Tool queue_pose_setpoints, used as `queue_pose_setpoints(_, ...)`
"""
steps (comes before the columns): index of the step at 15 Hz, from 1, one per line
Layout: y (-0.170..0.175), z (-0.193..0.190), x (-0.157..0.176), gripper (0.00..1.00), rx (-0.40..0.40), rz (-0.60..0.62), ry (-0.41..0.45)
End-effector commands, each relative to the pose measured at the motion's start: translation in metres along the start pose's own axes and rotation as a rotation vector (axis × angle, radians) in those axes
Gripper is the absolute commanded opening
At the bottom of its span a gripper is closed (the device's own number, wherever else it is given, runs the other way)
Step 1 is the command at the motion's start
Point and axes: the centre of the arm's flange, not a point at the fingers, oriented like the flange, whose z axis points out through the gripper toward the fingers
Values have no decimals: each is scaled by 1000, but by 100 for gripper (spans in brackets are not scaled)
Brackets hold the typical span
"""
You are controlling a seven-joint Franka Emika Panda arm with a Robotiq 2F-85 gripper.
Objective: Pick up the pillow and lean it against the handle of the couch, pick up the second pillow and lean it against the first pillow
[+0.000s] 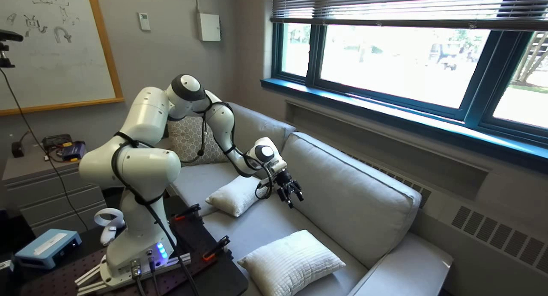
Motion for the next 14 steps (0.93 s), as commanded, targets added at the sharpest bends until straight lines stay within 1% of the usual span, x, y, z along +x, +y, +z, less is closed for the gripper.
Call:
queue_pose_setpoints(1, 0, 0, 0, 100, 0, 0, 0)
queue_pose_setpoints(10, 0, 0, 0, 100, 0, 0, 0)
queue_pose_setpoints(12, -2, 10, 3, 100, 40, -73, -30)
queue_pose_setpoints(14, -11, 11, -10, 100, 75, -139, -37)
